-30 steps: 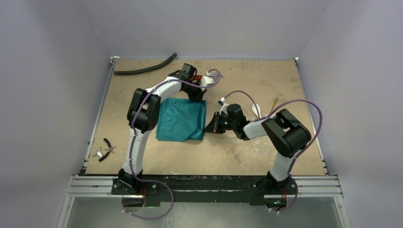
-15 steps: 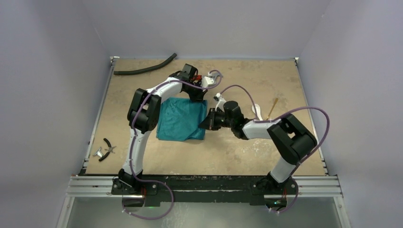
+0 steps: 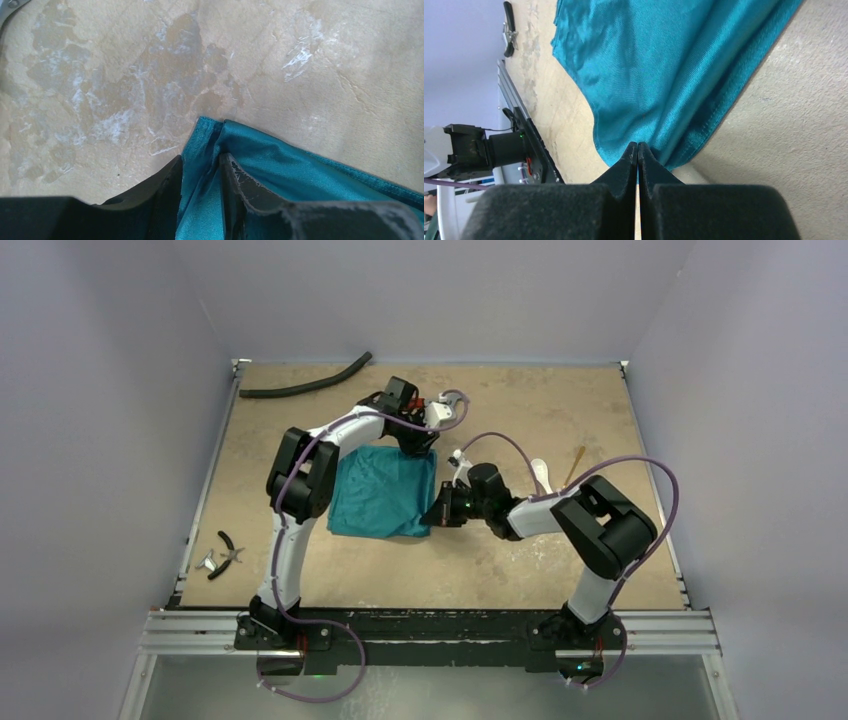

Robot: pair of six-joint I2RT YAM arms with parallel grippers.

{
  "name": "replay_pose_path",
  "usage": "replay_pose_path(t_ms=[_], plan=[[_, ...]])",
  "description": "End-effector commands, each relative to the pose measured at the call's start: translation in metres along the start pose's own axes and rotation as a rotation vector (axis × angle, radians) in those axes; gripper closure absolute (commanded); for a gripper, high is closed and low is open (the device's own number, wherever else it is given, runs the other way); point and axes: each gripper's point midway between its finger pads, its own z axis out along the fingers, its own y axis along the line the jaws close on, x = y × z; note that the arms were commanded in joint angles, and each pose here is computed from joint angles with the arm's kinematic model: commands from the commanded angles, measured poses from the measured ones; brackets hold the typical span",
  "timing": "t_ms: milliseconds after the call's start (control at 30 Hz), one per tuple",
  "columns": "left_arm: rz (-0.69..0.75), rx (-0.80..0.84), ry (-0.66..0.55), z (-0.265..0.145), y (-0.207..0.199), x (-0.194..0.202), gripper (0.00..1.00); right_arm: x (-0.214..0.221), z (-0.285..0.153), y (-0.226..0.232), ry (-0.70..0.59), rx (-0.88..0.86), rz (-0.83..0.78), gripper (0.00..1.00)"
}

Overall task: Fold the napkin into a case and place the utensils inside
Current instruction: Smooth out the lower triangle-folded napkin at the center of the board.

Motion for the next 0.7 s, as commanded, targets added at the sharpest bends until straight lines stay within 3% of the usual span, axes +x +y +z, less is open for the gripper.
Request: replay_pose_path(t_ms=[0, 133, 167, 200, 233, 267, 400, 667], plan=[[-0.034, -0.092, 0.025, -0.016, 0.018, 0.005, 0.67, 0.005, 0.003, -0.006, 0.016, -0.007, -0.009, 1.0], [-0.051, -0.114, 0.012, -0.023, 0.023, -0.001, 0.62, 0.005, 0.003, -0.014, 0.015, 0.012, -0.004, 1.0], [-0.054, -0.12, 0.011, -0.024, 0.024, -0.001, 0.56, 0.004, 0.003, -0.015, 0.012, 0.015, -0.002, 1.0], [-0.055, -0.127, 0.008, -0.026, 0.025, -0.004, 0.38, 0.002, 0.003, -0.016, 0.007, 0.016, -0.002, 1.0], [-0.055, -0.141, 0.006, -0.029, 0.028, -0.006, 0.27, 0.002, 0.002, -0.017, 0.005, 0.015, -0.001, 1.0], [-0.055, -0.153, 0.006, -0.032, 0.03, -0.008, 0.24, 0.002, 0.003, -0.018, 0.007, 0.013, 0.002, 1.0], [-0.072, -0.196, -0.027, -0.052, 0.039, -0.022, 0.16, 0.004, 0.004, -0.02, 0.012, 0.004, 0.012, 1.0], [-0.134, -0.129, -0.103, -0.068, 0.023, -0.048, 0.16, 0.006, 0.005, -0.021, 0.01, -0.003, 0.02, 1.0]])
